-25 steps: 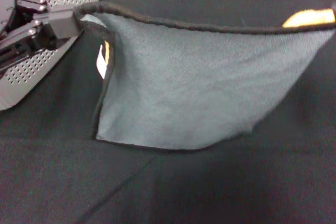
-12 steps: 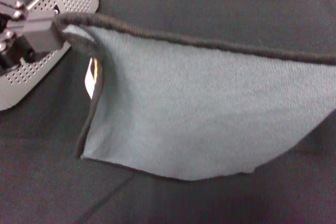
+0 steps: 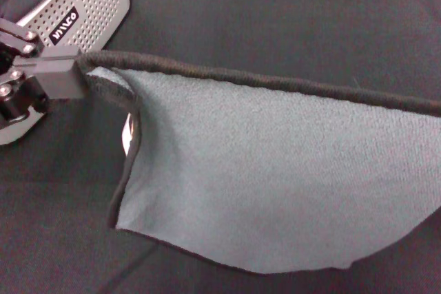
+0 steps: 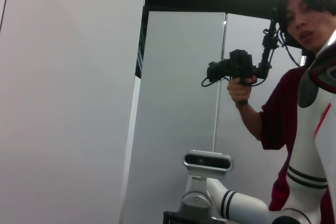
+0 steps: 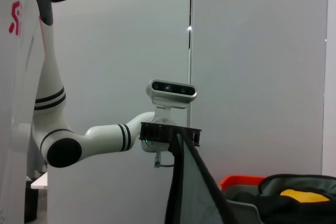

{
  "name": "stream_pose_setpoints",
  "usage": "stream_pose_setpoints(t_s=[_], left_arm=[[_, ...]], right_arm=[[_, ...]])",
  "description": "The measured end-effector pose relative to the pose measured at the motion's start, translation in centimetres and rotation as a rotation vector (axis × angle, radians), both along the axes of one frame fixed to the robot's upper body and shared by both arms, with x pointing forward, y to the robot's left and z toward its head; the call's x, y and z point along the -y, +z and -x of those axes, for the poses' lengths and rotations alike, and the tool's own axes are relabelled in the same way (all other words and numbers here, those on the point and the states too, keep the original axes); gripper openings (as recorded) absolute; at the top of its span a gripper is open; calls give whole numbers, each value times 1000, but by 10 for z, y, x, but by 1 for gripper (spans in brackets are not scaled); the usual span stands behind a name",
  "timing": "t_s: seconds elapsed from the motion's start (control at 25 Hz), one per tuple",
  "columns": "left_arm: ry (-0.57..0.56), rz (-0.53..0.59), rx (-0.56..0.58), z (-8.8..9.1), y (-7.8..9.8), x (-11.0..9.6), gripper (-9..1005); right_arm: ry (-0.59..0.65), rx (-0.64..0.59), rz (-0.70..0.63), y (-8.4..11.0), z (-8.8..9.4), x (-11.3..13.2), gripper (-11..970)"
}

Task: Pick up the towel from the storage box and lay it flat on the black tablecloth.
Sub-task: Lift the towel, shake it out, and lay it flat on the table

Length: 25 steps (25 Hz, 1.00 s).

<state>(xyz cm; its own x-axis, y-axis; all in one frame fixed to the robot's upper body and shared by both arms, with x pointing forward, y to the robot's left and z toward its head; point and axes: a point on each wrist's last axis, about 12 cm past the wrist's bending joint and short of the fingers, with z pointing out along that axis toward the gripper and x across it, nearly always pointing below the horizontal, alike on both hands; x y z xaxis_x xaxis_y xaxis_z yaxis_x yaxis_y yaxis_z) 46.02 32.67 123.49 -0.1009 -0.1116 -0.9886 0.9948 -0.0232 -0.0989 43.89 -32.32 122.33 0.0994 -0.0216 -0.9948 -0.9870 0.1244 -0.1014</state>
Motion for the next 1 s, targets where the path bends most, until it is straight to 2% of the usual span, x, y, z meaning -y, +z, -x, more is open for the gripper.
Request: stream_pose_setpoints(t_s=[0.36, 0.64, 0.84, 1.0], left_arm=[[-7, -15, -38, -11, -6, 4, 27], [-32, 46, 5, -20, 8, 11, 27], [-56, 64, 24, -27, 15, 19, 27], [-72, 69, 34, -32, 19, 24, 27]], right_arm=[[-19, -112, -17, -26, -7, 3, 45], [2, -155, -33, -41, -14, 0, 46], [43, -154, -45, -45, -19, -8, 47], [136, -150, -61, -52, -33, -29, 48]])
